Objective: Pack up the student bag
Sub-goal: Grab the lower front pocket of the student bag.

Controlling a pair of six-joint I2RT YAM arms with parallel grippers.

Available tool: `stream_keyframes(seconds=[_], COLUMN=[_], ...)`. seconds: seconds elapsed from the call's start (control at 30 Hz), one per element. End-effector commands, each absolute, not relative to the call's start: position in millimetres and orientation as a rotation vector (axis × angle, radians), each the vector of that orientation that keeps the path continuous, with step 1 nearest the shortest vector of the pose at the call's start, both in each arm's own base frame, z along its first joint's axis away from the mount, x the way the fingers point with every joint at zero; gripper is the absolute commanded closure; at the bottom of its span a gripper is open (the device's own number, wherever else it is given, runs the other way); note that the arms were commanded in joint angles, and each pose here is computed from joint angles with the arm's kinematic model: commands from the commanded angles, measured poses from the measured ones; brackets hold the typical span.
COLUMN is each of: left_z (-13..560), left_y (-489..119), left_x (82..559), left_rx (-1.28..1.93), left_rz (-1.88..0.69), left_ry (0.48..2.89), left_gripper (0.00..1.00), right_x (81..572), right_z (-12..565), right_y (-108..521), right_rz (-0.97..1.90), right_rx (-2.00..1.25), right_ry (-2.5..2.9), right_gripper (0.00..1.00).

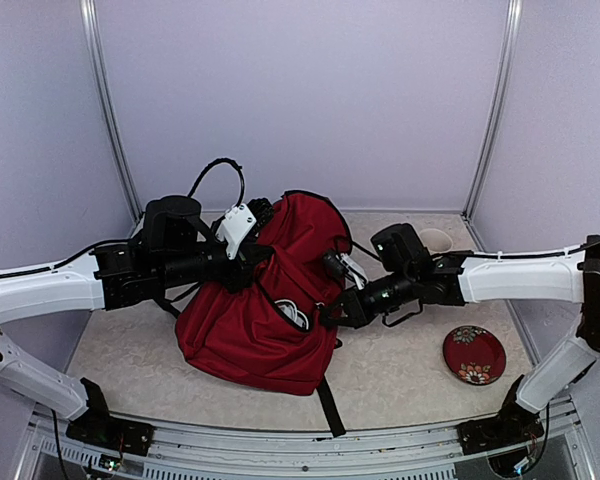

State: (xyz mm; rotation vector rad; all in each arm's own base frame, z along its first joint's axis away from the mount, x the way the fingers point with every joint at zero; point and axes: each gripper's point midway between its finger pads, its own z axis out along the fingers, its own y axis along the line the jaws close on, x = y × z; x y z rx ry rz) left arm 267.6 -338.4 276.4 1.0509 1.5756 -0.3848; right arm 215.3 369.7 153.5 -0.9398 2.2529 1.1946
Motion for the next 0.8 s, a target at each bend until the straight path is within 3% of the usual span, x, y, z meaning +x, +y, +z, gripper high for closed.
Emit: stream_keyframes(seconds=[0.0,0.2,0.37,0.57,0.7,0.77], left_z=[357.4,362.1,349.9,332.6,308.6,279.7], left_y=[-347.3,-347.9,-350.1,-356.1,-370.2,-381.5], left_x=[265.5,278.5,276.9,236.5,218.3,198.2], left_rx=[0.925,0.853,0.66,0.529,0.584,0.715], left_rz=[-0.457,-0.453,-0.673,-1.005,-1.031,-1.014], left_ry=[1.359,1.44,1.606,1.573,1.638,1.692], left_gripper=[1.0,1.0,1.0,1.0,1.0,0.84], right_x=[218.1,260.6,287.8,334.0,349.5,349.7], right_z=[179.8,212.6,225.5,238.7,244.9,239.3], right_y=[366.9,326.2,310.2,332.0,366.2,374.7], right_rz=[1.176,0.97,0.746,0.602,0.645,0.648], right_rx=[-0.93,-0.735,-0.78,-0.859,-0.947,-0.985], right_ry=[2.175,2.235,2.26,2.241,2.206,2.18], right_gripper=[1.0,1.0,1.0,1.0,1.0,1.0])
